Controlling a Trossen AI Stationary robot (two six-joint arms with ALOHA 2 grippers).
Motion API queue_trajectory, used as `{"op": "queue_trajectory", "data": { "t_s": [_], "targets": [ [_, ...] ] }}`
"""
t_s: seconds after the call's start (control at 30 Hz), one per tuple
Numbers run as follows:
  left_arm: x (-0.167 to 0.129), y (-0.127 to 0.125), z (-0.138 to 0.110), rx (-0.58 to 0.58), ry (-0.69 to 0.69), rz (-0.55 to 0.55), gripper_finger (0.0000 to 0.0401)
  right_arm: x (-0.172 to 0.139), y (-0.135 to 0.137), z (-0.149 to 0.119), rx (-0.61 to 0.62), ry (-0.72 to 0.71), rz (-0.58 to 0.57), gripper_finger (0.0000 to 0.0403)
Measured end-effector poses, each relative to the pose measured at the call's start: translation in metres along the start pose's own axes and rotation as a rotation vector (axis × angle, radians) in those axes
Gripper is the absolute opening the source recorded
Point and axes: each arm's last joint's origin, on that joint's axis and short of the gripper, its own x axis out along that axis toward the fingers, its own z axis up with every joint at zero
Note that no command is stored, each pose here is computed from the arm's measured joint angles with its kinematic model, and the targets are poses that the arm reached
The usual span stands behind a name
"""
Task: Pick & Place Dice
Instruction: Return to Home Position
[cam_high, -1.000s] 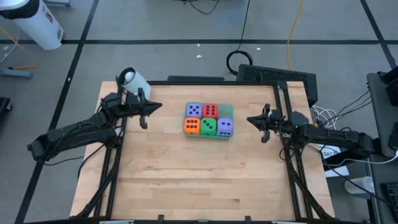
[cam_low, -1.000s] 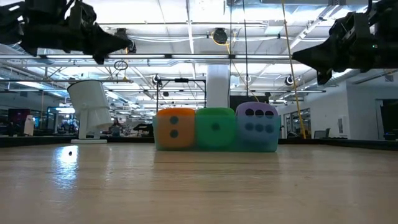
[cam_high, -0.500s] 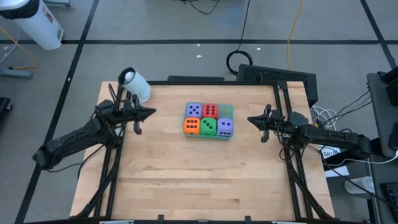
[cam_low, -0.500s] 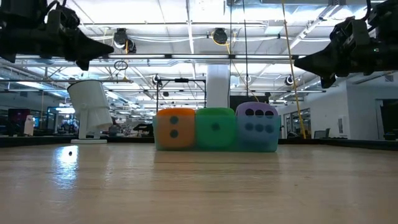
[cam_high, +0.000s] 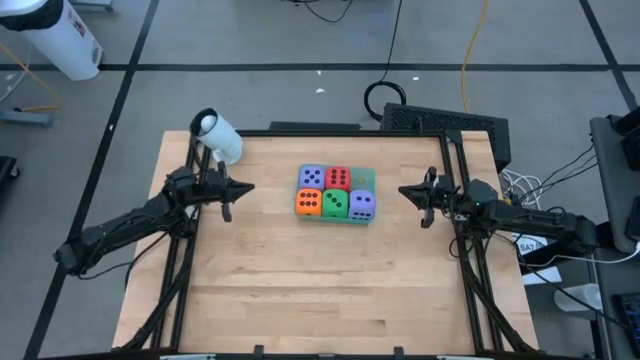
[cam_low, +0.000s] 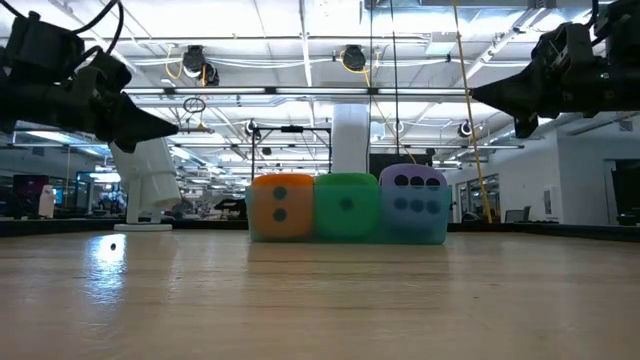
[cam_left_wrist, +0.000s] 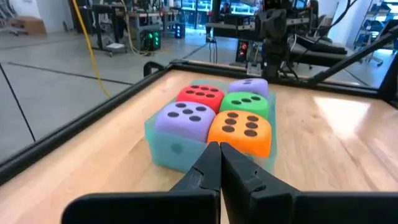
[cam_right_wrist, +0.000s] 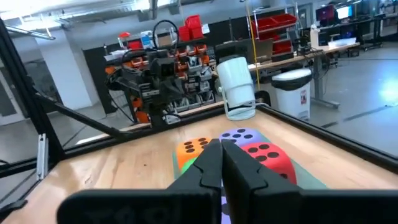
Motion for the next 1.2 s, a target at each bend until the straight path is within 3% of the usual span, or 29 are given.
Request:
{"op": "queue_trajectory", "data": {
  "t_s": [0.13, 0.37, 1.2],
  "targets": [
    [0.0002, -0.0008, -0.0008, -0.017, 0.010, -0.003, 0.0004, -0.0001, 0.0016, 0.0003, 0.007, 0.003, 0.047, 0.0000],
    [0.0001, 0.0017, -0.0005, -0.052, 0.004, 0.085, 0.0019, -0.0001, 0.0016, 0.0002, 0.007, 0.005, 0.049, 0.0000],
    [0.0001, 0.0018, -0.0003, -0.041, 0.005, 0.088, 0.0021, -0.0001, 0.0017, 0.0002, 0.008, 0.006, 0.051, 0.0000]
  ]
}}
